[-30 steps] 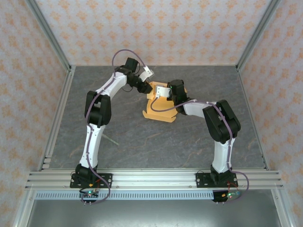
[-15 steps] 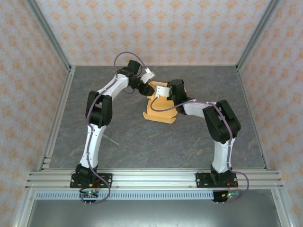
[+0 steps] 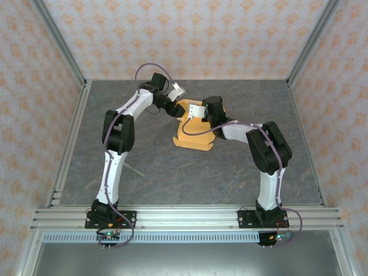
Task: Fold the paper box
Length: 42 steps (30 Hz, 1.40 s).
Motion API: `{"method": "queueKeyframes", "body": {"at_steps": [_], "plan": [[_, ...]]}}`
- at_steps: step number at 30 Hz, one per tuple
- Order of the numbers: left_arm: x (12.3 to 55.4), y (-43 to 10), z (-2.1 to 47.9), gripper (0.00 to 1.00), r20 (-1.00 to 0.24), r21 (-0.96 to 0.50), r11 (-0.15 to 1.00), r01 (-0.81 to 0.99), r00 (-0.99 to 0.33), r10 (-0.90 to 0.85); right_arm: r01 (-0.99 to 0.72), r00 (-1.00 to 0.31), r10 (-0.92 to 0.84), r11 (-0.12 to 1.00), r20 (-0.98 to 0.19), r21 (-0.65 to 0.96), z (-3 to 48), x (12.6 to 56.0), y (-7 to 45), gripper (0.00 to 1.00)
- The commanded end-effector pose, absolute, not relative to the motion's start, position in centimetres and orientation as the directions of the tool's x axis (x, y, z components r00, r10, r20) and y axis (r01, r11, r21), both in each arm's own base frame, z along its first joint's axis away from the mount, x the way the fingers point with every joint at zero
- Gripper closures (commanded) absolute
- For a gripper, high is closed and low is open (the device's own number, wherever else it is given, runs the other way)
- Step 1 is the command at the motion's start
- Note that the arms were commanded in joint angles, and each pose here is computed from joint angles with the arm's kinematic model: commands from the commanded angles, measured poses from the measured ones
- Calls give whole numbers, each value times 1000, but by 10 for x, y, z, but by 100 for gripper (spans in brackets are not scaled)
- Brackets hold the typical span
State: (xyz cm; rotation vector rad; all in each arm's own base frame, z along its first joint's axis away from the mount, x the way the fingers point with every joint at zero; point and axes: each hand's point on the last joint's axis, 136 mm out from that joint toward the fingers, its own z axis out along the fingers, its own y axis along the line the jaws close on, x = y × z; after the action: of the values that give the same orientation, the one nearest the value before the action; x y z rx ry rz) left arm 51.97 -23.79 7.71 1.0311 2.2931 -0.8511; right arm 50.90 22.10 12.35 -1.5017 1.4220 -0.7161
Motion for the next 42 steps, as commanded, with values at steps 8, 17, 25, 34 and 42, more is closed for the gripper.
{"method": "queueKeyframes", "body": {"at_steps": [8,17,25,34,42], "plan": [[511,-245,106,37,-663,-361,521,773,-606,439,-435,159,-963,131,-219,-891,140,509,231,100],[505,-242,107,41,-656,-373,553,745,-634,410,-416,122,-969,145,-214,-898,145,513,227,100],[500,-243,103,41,-658,-376,568,732,-643,392,-415,115,-970,151,-216,-897,144,514,227,100],[514,-242,89,46,-641,-326,646,690,-663,386,-417,121,-966,159,-228,-895,146,514,229,100],[532,-243,83,50,-651,-286,706,648,-672,353,-427,140,-963,153,-232,-891,144,510,231,100]]}}
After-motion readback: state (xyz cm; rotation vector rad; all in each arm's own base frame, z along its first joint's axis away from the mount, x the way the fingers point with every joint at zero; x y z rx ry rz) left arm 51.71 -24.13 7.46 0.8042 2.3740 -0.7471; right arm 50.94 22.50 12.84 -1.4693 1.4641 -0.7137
